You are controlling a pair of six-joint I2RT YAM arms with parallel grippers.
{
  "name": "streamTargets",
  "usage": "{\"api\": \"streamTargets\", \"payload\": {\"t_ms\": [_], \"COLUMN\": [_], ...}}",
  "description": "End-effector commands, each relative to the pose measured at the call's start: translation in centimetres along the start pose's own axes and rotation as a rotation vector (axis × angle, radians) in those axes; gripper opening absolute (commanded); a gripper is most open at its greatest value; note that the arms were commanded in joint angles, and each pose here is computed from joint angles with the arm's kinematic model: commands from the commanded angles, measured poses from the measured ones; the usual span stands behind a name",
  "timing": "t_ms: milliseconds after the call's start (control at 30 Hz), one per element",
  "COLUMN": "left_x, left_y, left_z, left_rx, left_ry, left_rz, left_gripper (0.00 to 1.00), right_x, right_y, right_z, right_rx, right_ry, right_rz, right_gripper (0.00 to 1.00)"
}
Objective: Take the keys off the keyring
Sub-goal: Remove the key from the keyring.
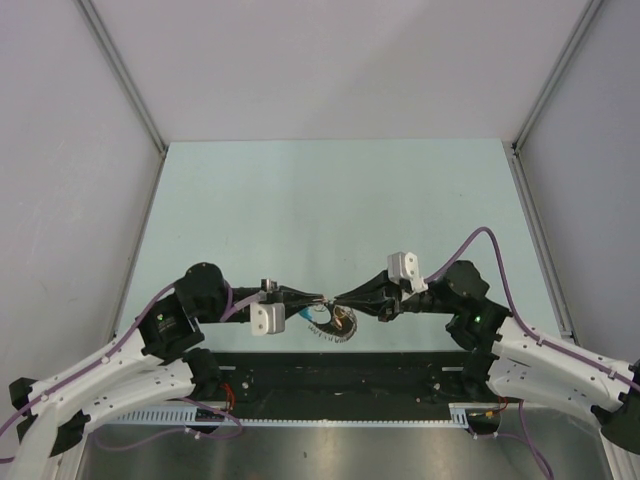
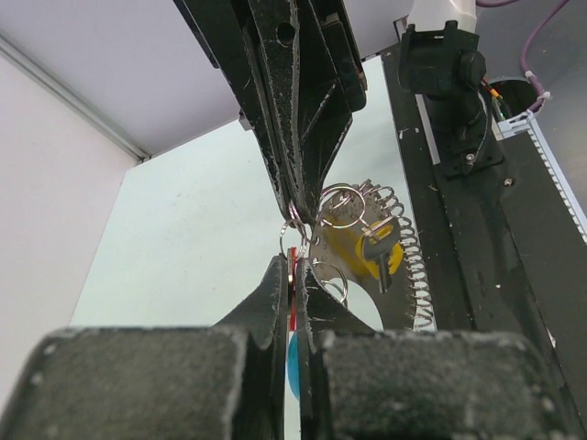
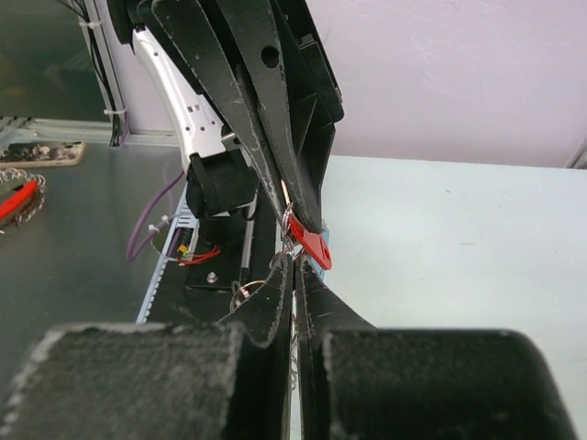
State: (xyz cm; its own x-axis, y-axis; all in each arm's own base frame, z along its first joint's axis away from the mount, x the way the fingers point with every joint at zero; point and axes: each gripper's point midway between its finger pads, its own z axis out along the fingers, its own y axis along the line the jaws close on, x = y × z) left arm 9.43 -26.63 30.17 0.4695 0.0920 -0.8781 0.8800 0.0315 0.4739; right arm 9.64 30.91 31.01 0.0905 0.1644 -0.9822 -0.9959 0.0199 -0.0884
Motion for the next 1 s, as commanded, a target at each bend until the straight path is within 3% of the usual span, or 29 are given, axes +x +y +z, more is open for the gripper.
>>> {"api": "streamTargets", "payload": {"t_ms": [0, 500, 567, 600, 700, 800, 967], "left_x": [-2.5, -2.6, -2.7, -2.7, -2.2, -2.0, -0.9], "left_y": [0.8, 0.5, 0.6, 0.7, 1.2, 1.8, 3.1], "left_z": [-0.3, 0.1, 0.2, 0.2, 0.4, 0.4, 1.1], "left_rx": [-0.011, 0.012, 0.010, 0.006, -0.019, -0.048, -0.103], "left_ry": [-0.071, -0.080, -0.085, -0.082, -0.057, -0.031, 0.026], "left_rz": [0.045, 0.041, 0.033, 0.028, 0.003, -0.033, -0.107], "left_gripper": [0.00, 0.00, 0.00, 0.00, 0.00, 0.00, 0.00], "right_x": [-0.7, 1.8, 1.7, 1.7, 0.4, -1.1, -2.3], "right_y": [-0.2, -0.2, -1.0, -1.9, -2.7, -2.6, -2.2], "right_z": [0.3, 1.6, 1.7, 1.5, 0.8, 0.0, -0.8], "right_rx": [-0.005, -0.025, 0.026, 0.077, 0.158, 0.190, 0.224], "right_ry": [-0.003, 0.111, 0.123, 0.125, 0.098, 0.062, 0.035], "right_rz": [-0.081, -0.126, -0.102, -0.096, -0.077, -0.058, -0.052], "right_gripper": [0.00, 0.00, 0.07, 0.18, 0.37, 0.46, 0.50]}}
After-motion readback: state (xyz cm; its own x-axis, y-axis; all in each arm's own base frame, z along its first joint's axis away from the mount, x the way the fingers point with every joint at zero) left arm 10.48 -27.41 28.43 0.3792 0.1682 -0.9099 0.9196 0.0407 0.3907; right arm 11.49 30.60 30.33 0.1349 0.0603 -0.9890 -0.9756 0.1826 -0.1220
